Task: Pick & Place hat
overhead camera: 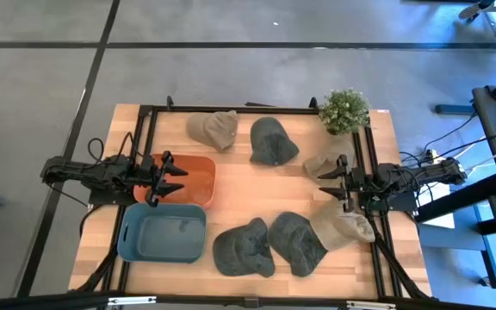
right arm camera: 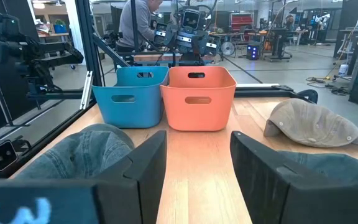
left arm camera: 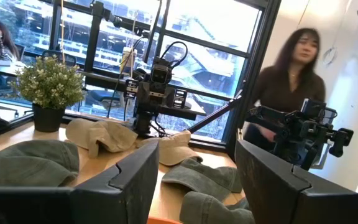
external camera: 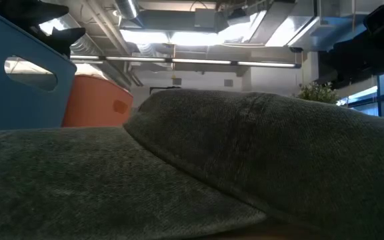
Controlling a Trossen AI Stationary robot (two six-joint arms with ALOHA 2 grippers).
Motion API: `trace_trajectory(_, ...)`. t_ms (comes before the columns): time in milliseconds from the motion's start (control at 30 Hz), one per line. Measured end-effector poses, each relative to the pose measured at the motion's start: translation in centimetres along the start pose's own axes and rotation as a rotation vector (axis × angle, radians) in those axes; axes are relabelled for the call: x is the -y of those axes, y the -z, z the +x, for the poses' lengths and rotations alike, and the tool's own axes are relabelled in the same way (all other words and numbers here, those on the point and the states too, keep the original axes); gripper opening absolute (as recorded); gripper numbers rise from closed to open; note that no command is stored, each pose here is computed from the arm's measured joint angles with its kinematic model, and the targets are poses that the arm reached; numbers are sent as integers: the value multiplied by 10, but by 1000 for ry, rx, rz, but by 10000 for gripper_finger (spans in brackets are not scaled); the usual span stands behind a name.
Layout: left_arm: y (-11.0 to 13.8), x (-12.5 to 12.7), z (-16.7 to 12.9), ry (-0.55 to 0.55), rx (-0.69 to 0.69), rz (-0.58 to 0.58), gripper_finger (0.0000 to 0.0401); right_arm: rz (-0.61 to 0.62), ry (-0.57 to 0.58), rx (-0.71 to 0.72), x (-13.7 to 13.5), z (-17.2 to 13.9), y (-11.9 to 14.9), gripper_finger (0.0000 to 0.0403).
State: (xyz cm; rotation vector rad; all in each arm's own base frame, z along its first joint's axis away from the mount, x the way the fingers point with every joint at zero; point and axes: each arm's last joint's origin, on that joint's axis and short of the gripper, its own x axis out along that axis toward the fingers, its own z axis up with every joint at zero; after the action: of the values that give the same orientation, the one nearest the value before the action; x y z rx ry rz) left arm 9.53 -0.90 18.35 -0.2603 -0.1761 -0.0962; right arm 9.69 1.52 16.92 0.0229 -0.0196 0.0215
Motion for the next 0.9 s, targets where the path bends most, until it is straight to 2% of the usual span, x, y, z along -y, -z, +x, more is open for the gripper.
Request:
trace_trajectory(800,0,0,0,0,0,0,207,0,0,0,0,0,0,179)
trace_trajectory(900,0,0,0,0,0,0,207,-55,5,0,0,0,0,179)
